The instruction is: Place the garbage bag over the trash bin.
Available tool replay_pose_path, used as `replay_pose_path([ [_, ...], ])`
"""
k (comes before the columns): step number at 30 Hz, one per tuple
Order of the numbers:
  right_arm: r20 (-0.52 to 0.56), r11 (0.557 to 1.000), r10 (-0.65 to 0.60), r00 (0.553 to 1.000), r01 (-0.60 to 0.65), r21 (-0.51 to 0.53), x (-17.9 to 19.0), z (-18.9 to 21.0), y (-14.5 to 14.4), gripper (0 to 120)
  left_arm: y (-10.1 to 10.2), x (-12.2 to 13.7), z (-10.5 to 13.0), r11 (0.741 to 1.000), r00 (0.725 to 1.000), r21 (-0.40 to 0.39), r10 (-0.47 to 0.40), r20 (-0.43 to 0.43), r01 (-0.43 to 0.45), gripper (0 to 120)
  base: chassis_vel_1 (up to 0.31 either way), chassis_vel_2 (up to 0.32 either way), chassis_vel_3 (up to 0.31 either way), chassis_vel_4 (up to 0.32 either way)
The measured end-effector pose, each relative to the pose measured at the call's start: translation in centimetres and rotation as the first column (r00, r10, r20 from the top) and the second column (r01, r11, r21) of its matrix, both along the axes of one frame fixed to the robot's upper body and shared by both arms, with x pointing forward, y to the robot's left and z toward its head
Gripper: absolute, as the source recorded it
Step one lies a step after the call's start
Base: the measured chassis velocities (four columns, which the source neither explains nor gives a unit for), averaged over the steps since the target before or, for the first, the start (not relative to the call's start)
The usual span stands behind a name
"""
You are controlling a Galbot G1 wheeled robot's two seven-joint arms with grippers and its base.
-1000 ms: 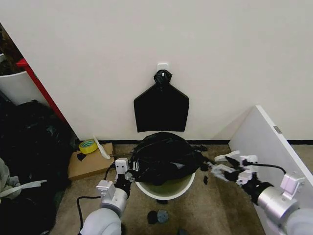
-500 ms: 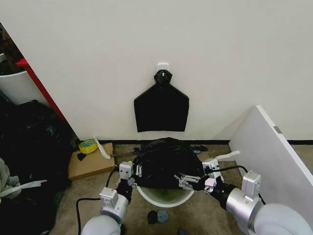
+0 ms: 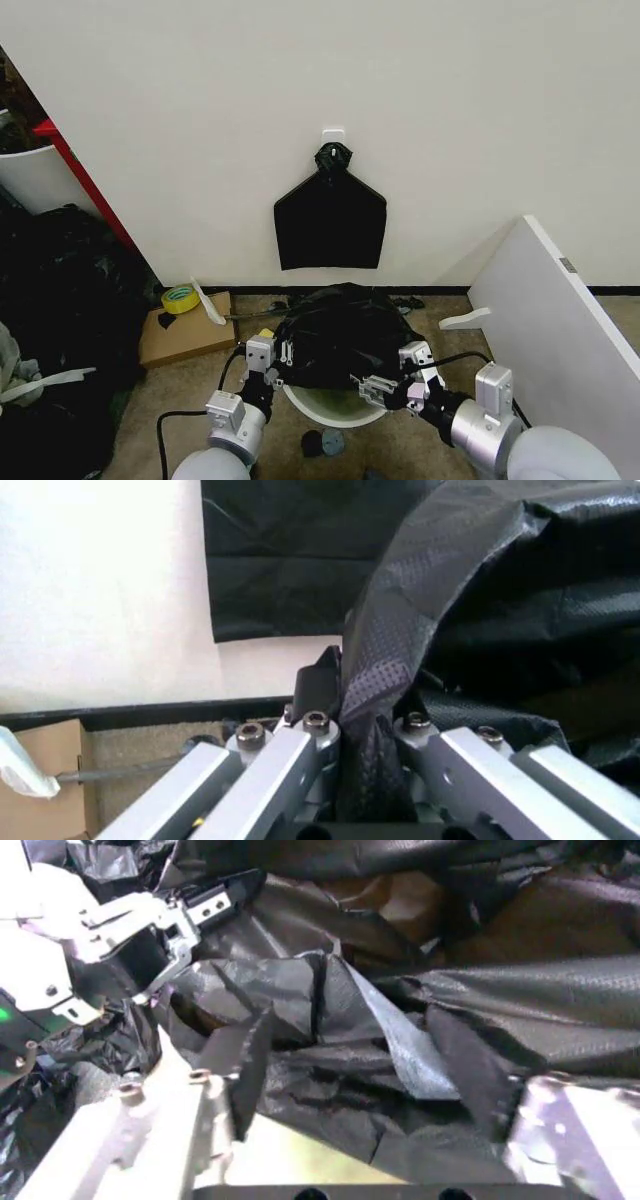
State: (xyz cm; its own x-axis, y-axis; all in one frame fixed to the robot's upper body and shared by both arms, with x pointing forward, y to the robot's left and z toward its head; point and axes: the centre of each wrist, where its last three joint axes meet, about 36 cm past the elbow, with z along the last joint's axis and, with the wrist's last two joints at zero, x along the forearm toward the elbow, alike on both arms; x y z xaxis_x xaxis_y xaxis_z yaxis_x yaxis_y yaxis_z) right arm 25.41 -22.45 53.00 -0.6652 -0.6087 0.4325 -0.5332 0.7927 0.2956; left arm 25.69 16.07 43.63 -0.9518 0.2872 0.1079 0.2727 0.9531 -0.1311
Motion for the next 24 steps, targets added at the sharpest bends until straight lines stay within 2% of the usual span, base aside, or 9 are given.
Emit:
replay_pose_path([
  [1,-0.003,1.000,0.002,1.000,-0.002,-0.002,-0.02,-0.03,0.04,51,-0.03,-0.08,0.04,1.000,1.000,-0.003,0.001,-0.001,-0.001,3,0.000,0.000,0.000,0.000],
  [2,-0.003,1.000,0.002,1.000,-0.002,-0.002,-0.02,-0.03,0.04,51,-0.03,-0.08,0.04,1.000,1.000,-0.003,0.001,-0.001,-0.001,3,0.000,0.000,0.000,0.000],
  [7,0.006,1.000,-0.001,1.000,0.001,-0.008,0.13,0.09,0.14,28,-0.06,-0.33,0.27,1.000,1.000,-0.013,0.000,-0.004,0.000,3,0.000,0.000,0.000,0.000],
  [10,0.015,1.000,-0.005,1.000,0.005,-0.023,0.22,0.16,0.09,22,-0.07,-0.40,0.43,1.000,1.000,-0.020,0.002,-0.003,-0.002,3,0.000,0.000,0.000,0.000],
  [15,0.020,0.998,0.002,1.000,-0.001,-0.065,0.18,0.12,-0.03,0,-0.22,-0.79,0.55,1.000,1.000,-0.031,0.005,-0.008,-0.005,3,0.000,0.000,0.000,0.000],
  [24,0.037,0.993,0.020,0.999,-0.015,-0.117,0.13,0.10,-0.38,0,-0.25,-0.83,0.88,0.999,1.000,-0.044,0.013,-0.007,-0.013,3,0.000,0.000,0.000,0.000],
])
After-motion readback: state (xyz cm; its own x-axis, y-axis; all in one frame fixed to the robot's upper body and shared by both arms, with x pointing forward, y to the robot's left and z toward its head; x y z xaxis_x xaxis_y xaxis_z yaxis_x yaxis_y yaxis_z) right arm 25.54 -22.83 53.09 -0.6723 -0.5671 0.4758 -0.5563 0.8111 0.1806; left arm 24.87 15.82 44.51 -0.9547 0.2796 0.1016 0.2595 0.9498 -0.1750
